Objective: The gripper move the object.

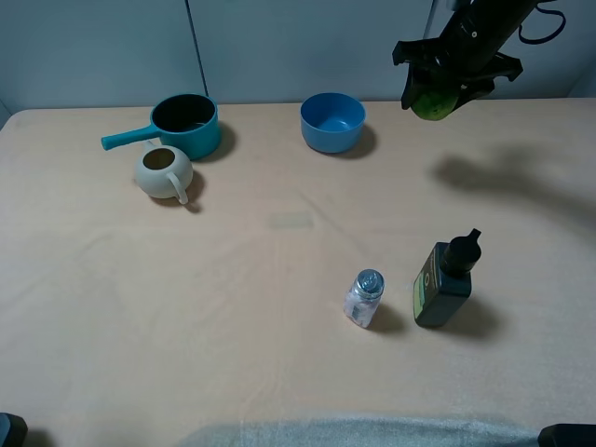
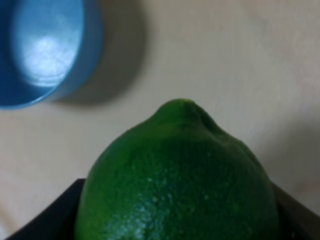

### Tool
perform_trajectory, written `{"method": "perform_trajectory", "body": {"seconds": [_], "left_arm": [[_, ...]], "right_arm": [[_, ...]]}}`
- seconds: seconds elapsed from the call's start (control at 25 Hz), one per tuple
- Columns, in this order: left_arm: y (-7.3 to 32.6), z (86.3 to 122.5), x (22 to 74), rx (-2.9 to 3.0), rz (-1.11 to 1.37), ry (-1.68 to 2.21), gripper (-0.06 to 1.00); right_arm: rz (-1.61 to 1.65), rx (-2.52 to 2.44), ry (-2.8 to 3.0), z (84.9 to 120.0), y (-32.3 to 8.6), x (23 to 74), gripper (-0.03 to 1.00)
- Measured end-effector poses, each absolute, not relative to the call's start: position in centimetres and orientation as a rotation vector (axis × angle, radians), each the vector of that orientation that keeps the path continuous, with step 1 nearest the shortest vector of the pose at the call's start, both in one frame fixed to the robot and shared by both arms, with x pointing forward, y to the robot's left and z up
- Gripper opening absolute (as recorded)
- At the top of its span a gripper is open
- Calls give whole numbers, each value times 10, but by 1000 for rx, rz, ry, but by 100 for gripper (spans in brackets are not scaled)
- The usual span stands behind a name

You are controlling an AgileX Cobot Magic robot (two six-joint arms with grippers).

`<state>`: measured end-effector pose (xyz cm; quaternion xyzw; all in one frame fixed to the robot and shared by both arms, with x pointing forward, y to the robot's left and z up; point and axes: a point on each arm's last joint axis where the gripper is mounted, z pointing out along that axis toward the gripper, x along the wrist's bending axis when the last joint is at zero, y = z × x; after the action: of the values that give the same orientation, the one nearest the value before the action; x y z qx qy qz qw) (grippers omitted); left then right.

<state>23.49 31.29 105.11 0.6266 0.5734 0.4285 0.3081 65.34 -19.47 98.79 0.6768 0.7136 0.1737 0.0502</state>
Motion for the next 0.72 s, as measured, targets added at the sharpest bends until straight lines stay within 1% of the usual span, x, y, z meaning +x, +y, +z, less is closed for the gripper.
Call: {"method": "perform_trajectory", "body": {"seconds": [0.2, 0.52, 0.72], "left_arm": [[313, 1051, 235, 1657, 1133, 1516, 99], [313, 1051, 235, 1657, 1133, 1516, 99], [313, 1051, 235, 1657, 1133, 1516, 99]], "right_arm": [[534, 2044, 2170, 975, -198, 665, 46], [564, 1985, 2140, 964, -197, 694, 46], [578, 1959, 2120, 948, -197, 702, 46]]}}
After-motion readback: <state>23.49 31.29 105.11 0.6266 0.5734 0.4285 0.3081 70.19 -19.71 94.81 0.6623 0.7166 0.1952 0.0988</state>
